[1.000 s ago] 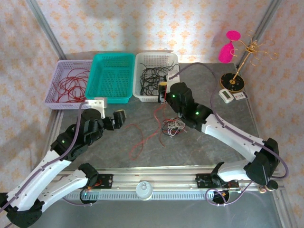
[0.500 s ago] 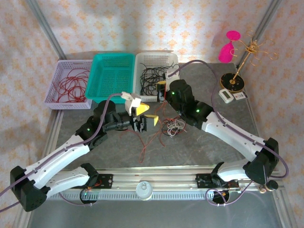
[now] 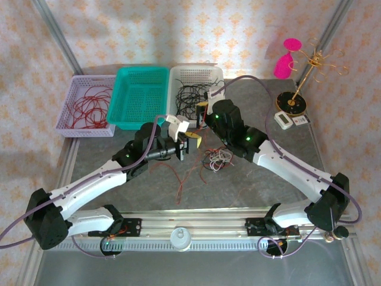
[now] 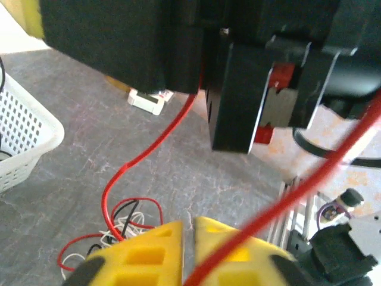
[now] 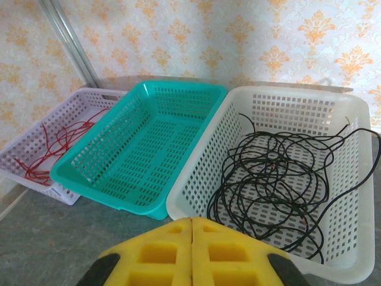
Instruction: Untangle the cables
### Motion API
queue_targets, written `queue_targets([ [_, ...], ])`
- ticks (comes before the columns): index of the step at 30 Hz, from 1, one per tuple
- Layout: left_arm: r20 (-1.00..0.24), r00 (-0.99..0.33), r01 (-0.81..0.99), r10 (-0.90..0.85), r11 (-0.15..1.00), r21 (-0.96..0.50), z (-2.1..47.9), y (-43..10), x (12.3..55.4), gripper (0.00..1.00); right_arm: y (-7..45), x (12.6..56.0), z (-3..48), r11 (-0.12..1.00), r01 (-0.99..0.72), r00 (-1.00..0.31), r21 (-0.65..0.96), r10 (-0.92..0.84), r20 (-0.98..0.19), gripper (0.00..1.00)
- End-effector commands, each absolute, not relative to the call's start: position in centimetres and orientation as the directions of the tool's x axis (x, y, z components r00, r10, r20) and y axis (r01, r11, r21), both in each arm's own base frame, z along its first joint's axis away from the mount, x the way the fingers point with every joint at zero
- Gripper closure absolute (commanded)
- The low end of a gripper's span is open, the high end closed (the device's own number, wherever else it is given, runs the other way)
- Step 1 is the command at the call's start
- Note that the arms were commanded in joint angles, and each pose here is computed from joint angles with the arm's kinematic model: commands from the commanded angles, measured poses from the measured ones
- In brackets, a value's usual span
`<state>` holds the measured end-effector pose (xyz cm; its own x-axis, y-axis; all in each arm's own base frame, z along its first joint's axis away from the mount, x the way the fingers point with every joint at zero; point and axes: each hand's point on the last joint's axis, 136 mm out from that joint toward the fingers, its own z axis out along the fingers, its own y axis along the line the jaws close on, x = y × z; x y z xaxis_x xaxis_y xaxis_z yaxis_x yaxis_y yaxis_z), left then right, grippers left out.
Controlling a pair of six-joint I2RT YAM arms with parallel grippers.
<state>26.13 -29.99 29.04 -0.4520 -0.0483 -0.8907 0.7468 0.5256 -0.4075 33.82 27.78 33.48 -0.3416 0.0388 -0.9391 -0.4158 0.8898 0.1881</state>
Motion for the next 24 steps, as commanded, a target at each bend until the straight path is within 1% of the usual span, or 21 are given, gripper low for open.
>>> queue_targets([
  [1, -0.937, -0.315, 0.773, -0.150, 0.532, -0.345, 36.0, -29.3, 24.9, 1.00, 26.2, 33.9, 34.3, 0.900, -0.349, -0.311, 0.260, 0.151, -0.938, 0.96],
  [4, -0.951, -0.286, 0.799, -0.119, 0.518, -0.305, 39.1, -29.3, 22.6, 1.00, 26.2, 34.0, 32.8, 0.882, -0.339, -0.304, 0.328, 0.227, -0.925, 0.78],
  [8, -0.960, -0.238, 0.816, -0.145, 0.506, -0.279, 44.7, -28.2, 21.0, 1.00, 26.9, 34.3, 29.5, 0.867, -0.338, -0.325, 0.365, 0.257, -0.910, 0.67],
  [9, -0.963, -0.223, 0.813, -0.151, 0.516, -0.270, 45.9, -27.8, 21.0, 1.00, 27.1, 34.4, 28.7, 0.866, -0.338, -0.332, 0.368, 0.256, -0.908, 0.67],
  [11, -0.970, -0.191, 0.811, -0.150, 0.532, -0.242, 48.1, -27.2, 20.9, 1.00, 27.2, 34.6, 26.8, 0.869, -0.324, -0.351, 0.374, 0.256, -0.901, 0.67],
  [15, -0.979, -0.124, 0.830, -0.165, 0.523, -0.193, 53.3, -26.6, 20.1, 1.00, 27.6, 34.9, 22.3, 0.872, -0.303, -0.399, 0.385, 0.251, -0.882, 0.70],
  [18, -0.980, -0.082, 0.831, -0.179, 0.531, -0.166, 56.5, -26.0, 19.8, 1.00, 27.7, 34.8, 18.4, 0.883, -0.276, -0.452, 0.380, 0.230, -0.862, 0.76],
  [20, -0.981, -0.044, 0.824, -0.191, 0.548, -0.144, 58.5, -25.2, 19.6, 1.00, 27.5, 34.8, 15.9, 0.896, -0.247, -0.485, 0.370, 0.216, -0.848, 0.80],
  [24, -0.968, 0.038, 0.781, -0.248, 0.612, -0.126, 62.2, -22.9, 19.5, 1.00, 26.9, 34.4, 12.1, 0.908, -0.211, -0.527, 0.361, 0.206, -0.825, 0.84],
])
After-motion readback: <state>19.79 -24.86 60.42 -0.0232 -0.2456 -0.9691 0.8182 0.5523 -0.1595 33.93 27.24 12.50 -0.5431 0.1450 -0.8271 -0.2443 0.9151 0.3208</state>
